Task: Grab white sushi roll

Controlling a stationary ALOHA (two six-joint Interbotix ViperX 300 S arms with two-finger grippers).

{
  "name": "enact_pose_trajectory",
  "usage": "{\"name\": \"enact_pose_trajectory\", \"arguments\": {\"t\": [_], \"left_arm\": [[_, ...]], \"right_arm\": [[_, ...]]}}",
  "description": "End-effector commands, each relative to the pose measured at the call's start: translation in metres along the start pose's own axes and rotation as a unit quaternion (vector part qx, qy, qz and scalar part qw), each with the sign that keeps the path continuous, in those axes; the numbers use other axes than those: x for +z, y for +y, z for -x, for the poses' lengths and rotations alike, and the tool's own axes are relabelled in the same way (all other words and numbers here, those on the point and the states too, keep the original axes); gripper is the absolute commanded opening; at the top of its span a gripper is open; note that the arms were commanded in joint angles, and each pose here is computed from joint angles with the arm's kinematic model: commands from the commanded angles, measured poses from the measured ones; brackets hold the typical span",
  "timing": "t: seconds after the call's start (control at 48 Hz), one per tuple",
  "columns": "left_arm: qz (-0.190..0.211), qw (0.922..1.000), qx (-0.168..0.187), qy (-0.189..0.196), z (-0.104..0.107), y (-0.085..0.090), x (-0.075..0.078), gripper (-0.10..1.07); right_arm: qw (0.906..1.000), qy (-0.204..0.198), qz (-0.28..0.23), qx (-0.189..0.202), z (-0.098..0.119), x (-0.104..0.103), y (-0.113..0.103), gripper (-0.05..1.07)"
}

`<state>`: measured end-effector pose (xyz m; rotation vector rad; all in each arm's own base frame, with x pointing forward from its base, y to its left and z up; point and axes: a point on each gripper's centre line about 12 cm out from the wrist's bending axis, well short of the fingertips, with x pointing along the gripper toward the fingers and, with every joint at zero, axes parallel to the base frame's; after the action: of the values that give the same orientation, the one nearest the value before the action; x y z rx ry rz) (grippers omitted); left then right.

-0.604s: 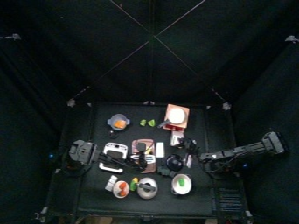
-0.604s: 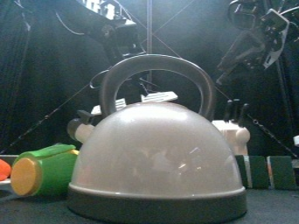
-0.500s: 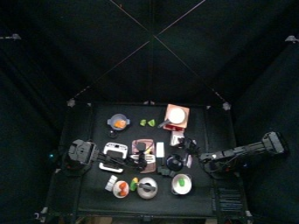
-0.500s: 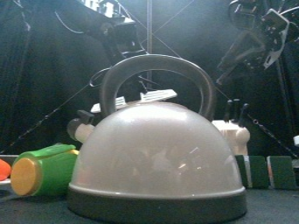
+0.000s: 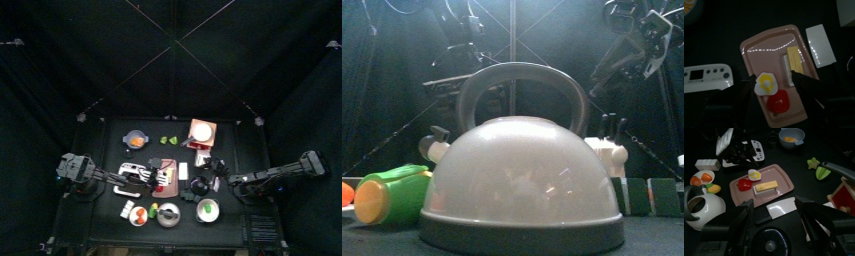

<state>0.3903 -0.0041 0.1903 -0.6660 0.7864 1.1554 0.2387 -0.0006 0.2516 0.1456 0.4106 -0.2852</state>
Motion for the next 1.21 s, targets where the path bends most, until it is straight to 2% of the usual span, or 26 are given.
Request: {"name": "enact_pose_trajectory", "arguments": {"t": [0.0,0.125,0.292,0.521,0.708,1.0,1.188], "left_arm": [[0.001,0.9998,0.007,0.017,0.018,0.008,0.008,0.92],[-0.003,0.999,0.011,0.044,0.033,0.014,0.003,0.92],[-0.01,0.9964,0.004,0.084,0.05,0.025,-0.014,0.92],[-0.05,0.9883,0.029,0.141,0.058,0.051,-0.064,0.92],[-0.07,0.9797,0.026,0.186,0.079,0.062,-0.102,0.92],[-0.107,0.9761,0.026,0.187,0.087,0.069,-0.136,0.93],[-0.118,0.9743,0.016,0.191,0.079,0.072,-0.147,0.92]], "right_arm": [[0.9999,-0.009,-0.001,0.005,0.002,0.006,0.002,0.96],[1.0,-0.008,-0.001,0.002,0.001,0.005,0.001,0.96],[0.9999,-0.01,-0.003,0.003,0.001,0.007,0.001,0.97],[0.9999,-0.011,-0.002,0.011,0.002,0.008,0.003,0.96],[0.9997,-0.015,0.002,0.019,0.002,0.009,0.005,0.96],[0.9994,-0.01,0.003,0.033,-0.001,0.007,0.009,0.96],[0.9993,-0.009,0.003,0.036,-0.001,0.007,0.01,0.96]]}}
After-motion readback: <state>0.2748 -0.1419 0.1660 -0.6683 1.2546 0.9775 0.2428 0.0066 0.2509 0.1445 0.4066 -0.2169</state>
